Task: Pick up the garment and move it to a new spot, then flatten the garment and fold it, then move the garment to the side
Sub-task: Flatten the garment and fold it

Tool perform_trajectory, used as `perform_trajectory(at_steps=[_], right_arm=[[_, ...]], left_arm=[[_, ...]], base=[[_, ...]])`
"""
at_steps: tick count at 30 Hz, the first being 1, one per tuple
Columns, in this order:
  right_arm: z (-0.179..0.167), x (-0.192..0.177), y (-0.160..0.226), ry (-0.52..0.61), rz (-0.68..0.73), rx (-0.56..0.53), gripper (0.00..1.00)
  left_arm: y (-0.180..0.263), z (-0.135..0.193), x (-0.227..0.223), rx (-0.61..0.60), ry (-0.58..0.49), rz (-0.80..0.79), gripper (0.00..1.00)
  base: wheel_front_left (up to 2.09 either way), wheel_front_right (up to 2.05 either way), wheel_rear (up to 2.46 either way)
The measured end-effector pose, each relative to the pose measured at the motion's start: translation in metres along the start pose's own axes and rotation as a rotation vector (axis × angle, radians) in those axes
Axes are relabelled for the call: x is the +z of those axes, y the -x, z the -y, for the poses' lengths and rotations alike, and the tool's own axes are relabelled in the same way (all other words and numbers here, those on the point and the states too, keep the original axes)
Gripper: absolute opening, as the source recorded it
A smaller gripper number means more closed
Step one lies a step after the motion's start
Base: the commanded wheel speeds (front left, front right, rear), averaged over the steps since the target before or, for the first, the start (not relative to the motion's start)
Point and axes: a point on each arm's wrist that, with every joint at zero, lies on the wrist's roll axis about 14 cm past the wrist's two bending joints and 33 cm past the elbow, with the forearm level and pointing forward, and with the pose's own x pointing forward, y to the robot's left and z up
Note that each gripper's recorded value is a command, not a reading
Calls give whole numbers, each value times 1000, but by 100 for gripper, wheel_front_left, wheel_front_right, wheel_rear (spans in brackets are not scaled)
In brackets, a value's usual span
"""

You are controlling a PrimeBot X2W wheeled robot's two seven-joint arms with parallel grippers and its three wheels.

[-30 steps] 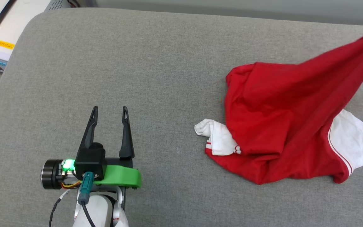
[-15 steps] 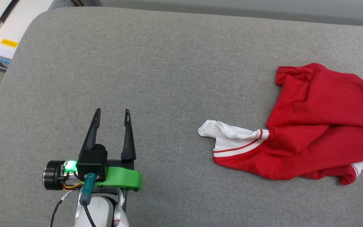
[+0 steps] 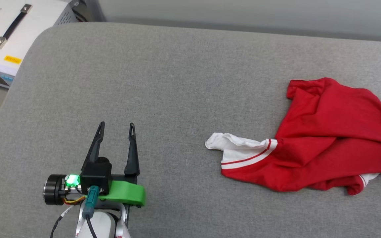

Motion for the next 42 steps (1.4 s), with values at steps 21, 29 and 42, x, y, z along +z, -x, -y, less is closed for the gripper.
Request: perform_trajectory(at_steps=[21, 29, 42], right_arm=[[-123, 78, 73, 94, 487, 202, 100], [-132, 78, 76, 92, 474, 203, 100], [-126, 67, 61, 81, 435, 182, 100]], left_arm=[[-55, 66, 37, -509, -98, -33, 100], [-36, 118, -8, -818, -150, -467, 100], [-23, 153, -68, -1028, -244, -788, 100]], base=[[0, 0, 0], [0, 0, 0], [0, 0, 0]])
